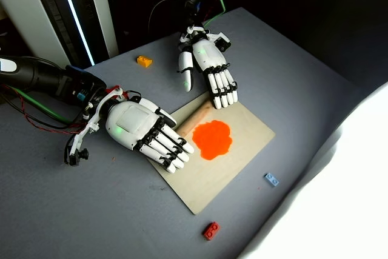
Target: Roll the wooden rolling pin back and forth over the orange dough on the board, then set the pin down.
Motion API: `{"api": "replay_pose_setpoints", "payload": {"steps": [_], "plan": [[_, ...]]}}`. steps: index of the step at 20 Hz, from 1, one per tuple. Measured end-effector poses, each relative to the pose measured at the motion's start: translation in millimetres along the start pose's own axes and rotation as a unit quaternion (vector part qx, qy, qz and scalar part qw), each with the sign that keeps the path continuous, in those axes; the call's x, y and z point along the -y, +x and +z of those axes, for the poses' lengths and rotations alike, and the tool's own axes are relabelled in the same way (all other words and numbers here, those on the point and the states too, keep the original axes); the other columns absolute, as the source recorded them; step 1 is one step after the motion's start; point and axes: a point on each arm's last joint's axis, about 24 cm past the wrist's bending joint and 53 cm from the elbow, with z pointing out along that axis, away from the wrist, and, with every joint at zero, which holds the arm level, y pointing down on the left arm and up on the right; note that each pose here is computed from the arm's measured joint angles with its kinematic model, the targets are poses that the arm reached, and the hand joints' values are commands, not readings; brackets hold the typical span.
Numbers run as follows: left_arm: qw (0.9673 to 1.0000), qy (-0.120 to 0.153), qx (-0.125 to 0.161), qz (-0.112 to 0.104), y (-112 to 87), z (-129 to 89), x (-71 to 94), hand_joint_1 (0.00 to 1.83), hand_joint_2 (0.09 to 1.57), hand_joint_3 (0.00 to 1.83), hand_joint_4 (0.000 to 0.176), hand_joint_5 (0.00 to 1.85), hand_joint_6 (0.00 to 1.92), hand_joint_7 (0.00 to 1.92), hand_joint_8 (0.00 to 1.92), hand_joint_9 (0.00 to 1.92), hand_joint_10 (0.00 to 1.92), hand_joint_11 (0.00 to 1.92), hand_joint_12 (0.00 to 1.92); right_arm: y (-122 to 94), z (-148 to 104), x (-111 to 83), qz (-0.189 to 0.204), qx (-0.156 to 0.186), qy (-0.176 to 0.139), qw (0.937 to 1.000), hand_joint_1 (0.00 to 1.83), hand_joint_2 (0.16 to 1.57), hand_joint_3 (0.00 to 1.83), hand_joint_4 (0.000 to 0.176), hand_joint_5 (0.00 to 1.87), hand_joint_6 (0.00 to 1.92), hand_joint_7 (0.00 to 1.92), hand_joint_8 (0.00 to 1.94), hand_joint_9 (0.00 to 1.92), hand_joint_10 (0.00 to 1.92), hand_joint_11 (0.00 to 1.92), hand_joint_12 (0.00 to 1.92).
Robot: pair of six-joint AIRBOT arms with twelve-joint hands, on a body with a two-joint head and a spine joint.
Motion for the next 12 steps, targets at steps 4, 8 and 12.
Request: {"api": "replay_pose_setpoints", "payload": {"steps": [4, 8, 12], "plan": [[1.0, 0.0, 0.0, 0.0, 0.0, 0.0, 0.0, 0.0, 1.44, 0.0, 0.0, 0.2, 0.0, 0.24, 0.0, 0.19, 0.0, 0.0, 0.27, 0.2, -0.6, -0.3, 0.001, -0.001, 0.001, 1.0, 0.0, 1.43, 0.0, 0.0, 0.37, 0.0, 0.42, 0.0, 0.4, 0.0, 0.0, 0.91], [1.0, 0.0, 0.0, 0.0, -0.1, 0.3, 0.2, 0.0, 1.44, 0.0, 0.0, 0.21, 0.0, 0.24, 0.0, 0.19, 0.0, 0.0, 0.29, 0.2, -0.6, -0.3, 0.001, -0.001, 0.001, 1.0, 0.0, 1.43, 0.0, 0.0, 0.38, 0.0, 0.43, 0.0, 0.41, 0.01, 0.0, 0.94], [1.0, -0.001, 0.0, -0.003, -0.1, 2.9, 1.3, 0.0, 1.44, 0.0, 0.0, 0.2, 0.0, 0.23, 0.0, 0.19, 0.0, 0.0, 0.23, -0.5, -0.4, 0.3, 0.0, -0.001, 0.001, 1.0, 0.0, 1.43, 0.0, 0.0, 0.37, 0.0, 0.41, 0.0, 0.39, 0.0, 0.0, 0.89]]}}
